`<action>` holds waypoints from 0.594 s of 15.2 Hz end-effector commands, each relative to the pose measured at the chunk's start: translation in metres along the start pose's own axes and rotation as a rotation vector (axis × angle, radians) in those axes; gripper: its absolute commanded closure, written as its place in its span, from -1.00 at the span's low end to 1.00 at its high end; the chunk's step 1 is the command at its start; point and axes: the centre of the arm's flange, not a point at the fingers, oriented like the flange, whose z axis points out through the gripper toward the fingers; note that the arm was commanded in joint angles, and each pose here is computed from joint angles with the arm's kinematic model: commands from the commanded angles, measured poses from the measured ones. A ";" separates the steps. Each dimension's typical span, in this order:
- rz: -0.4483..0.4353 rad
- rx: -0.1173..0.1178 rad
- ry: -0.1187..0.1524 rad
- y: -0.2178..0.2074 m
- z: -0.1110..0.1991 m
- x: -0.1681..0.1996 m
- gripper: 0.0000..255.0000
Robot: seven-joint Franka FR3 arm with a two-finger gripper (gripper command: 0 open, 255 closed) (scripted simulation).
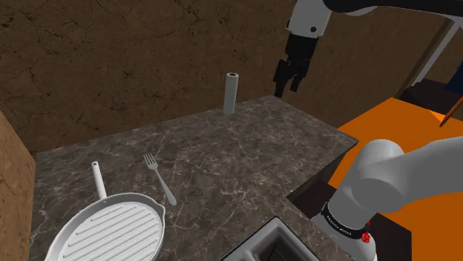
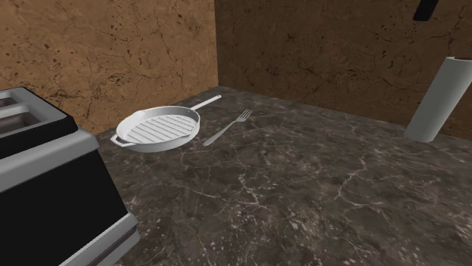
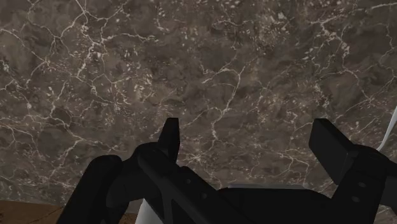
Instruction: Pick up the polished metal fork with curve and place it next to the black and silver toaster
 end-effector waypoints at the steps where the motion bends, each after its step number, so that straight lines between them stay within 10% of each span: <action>1: 0.000 0.000 0.000 0.000 0.000 0.000 -1.00; 9: 0.032 -0.002 0.013 -0.078 0.056 0.043 -1.00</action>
